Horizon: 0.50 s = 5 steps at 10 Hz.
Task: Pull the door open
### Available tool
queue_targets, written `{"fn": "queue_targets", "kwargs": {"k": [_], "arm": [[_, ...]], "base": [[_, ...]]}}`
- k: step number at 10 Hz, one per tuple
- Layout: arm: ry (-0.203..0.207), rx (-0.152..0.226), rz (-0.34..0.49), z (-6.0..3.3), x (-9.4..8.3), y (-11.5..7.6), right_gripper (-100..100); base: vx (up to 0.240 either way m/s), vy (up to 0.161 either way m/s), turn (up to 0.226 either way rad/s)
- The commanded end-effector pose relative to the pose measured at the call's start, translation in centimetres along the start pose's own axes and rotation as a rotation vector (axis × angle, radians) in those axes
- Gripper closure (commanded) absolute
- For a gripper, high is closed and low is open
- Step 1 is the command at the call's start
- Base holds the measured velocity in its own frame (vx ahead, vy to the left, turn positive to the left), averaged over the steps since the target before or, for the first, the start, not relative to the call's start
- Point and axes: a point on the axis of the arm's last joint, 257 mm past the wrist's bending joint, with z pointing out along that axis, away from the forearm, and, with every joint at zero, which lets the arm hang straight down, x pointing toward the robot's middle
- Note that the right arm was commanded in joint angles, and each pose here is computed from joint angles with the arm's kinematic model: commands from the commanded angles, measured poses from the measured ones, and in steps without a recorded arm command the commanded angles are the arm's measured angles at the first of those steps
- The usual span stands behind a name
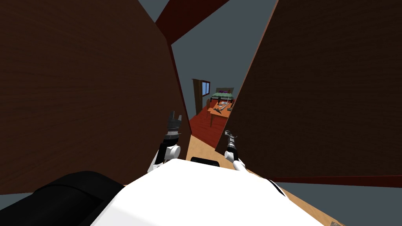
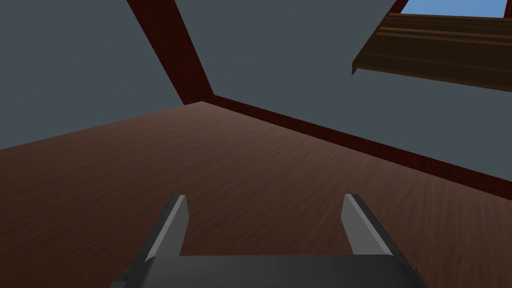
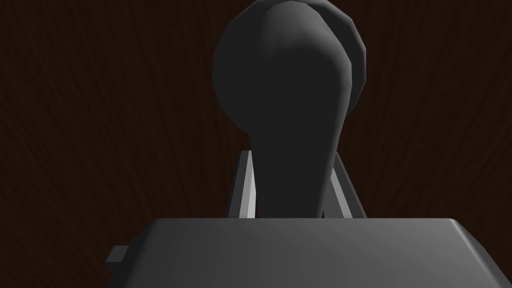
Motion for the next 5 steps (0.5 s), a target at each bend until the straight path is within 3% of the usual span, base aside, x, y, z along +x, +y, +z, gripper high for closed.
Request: {"fn": "queue_targets", "kwargs": {"k": [1,2,4,5], "arm": [[-0.006,0.012,-0.003,-0.38,-0.7,-0.6,100],[-0.008,0.012,-0.002,-0.39,-1.0,-0.6,100],[-0.008,0.012,-0.002,-0.39,-1.0,-0.6,100],[-0.012,0.013,-0.002,-0.42,-1.7,-0.7,100]], "base": [[-0.200,-0.026,0.065],[-0.192,-0.003,0.103],[-0.091,0.008,-0.001],[-0.123,0.003,0.164]]}}
